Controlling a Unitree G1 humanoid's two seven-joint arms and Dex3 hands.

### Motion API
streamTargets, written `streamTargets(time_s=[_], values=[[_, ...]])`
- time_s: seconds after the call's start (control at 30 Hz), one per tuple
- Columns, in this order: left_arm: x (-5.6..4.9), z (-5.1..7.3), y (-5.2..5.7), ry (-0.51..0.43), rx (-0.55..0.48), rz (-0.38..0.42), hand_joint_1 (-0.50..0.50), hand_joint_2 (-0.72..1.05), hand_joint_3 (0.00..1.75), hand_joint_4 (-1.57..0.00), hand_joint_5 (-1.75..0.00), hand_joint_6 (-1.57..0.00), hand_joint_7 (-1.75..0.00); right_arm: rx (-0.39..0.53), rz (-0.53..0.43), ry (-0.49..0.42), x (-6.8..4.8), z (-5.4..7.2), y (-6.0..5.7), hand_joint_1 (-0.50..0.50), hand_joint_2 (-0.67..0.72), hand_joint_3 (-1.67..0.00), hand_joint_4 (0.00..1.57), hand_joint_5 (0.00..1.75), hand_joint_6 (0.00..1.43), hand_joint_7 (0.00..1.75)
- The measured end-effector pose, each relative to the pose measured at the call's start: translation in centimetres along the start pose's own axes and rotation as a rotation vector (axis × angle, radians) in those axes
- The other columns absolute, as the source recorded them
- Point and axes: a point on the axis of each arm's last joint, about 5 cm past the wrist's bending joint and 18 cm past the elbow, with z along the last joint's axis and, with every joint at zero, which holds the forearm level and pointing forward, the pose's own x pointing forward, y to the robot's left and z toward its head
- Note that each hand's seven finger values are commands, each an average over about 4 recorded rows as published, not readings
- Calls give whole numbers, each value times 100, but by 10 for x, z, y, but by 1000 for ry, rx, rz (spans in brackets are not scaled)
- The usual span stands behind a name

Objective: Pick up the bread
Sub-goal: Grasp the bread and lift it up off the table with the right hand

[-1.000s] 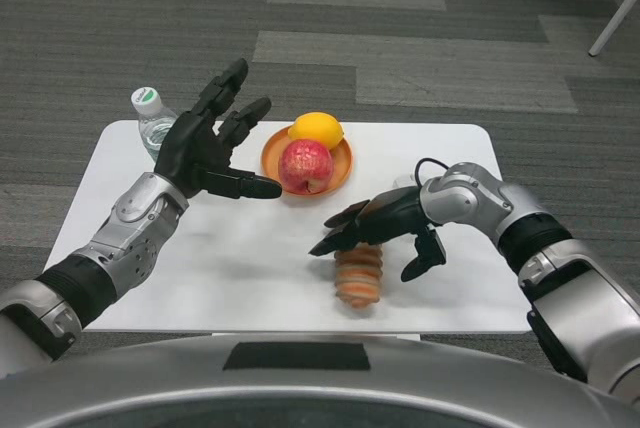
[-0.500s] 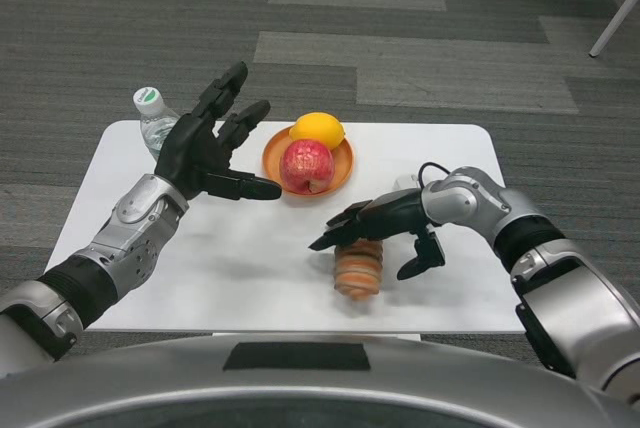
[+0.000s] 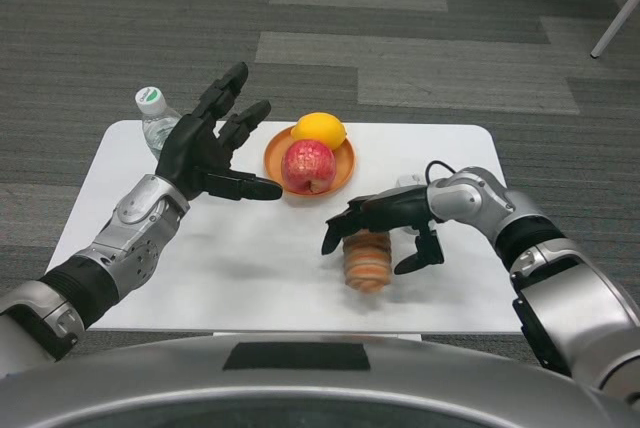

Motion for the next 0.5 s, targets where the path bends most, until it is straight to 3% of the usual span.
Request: streamTargets(time_s=[0.13, 0.5], values=[[0, 0, 0, 0, -1, 0, 50, 34, 9, 0, -41, 0, 0, 36, -53, 13, -4, -3, -1, -46, 3, -159, 0, 126, 0, 154], [1, -1, -2, -2, -7, -2, 50, 34, 9, 0, -41, 0, 0, 112, -132, 29, -12, -10, 0, -43, 3, -159, 4, 136, 25, 168]])
